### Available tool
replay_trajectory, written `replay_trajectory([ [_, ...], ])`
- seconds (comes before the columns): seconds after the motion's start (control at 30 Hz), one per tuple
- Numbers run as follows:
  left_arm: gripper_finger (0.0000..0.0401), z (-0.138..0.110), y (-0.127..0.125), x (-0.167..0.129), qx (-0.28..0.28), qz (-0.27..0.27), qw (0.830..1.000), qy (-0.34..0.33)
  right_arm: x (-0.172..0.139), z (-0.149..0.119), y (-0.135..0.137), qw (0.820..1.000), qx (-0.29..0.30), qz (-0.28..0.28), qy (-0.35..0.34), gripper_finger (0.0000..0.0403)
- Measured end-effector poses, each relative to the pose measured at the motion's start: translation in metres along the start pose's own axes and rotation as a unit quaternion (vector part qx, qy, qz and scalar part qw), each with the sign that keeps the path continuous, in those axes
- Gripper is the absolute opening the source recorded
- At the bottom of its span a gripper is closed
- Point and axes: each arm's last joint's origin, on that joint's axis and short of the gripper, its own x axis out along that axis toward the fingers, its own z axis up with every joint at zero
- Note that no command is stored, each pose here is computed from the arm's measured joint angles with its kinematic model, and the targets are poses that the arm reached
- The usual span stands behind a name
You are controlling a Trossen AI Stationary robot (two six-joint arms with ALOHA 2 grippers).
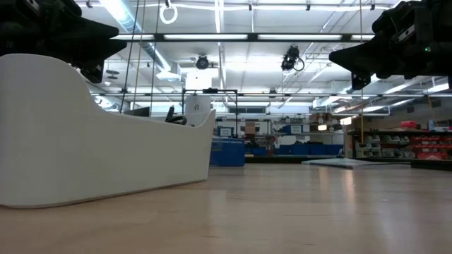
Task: Pick and place USB-C Cables
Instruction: Return to Home Position
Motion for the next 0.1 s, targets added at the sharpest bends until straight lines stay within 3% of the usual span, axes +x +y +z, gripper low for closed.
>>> replay_trajectory([
  [0.1, 0.0133, 0.0, 0.0, 0.0, 0.0, 0.0, 1.0, 0.0, 0.0, 0.0001, 0.0, 1.0, 0.0, 0.0, 0.0, 0.0018],
])
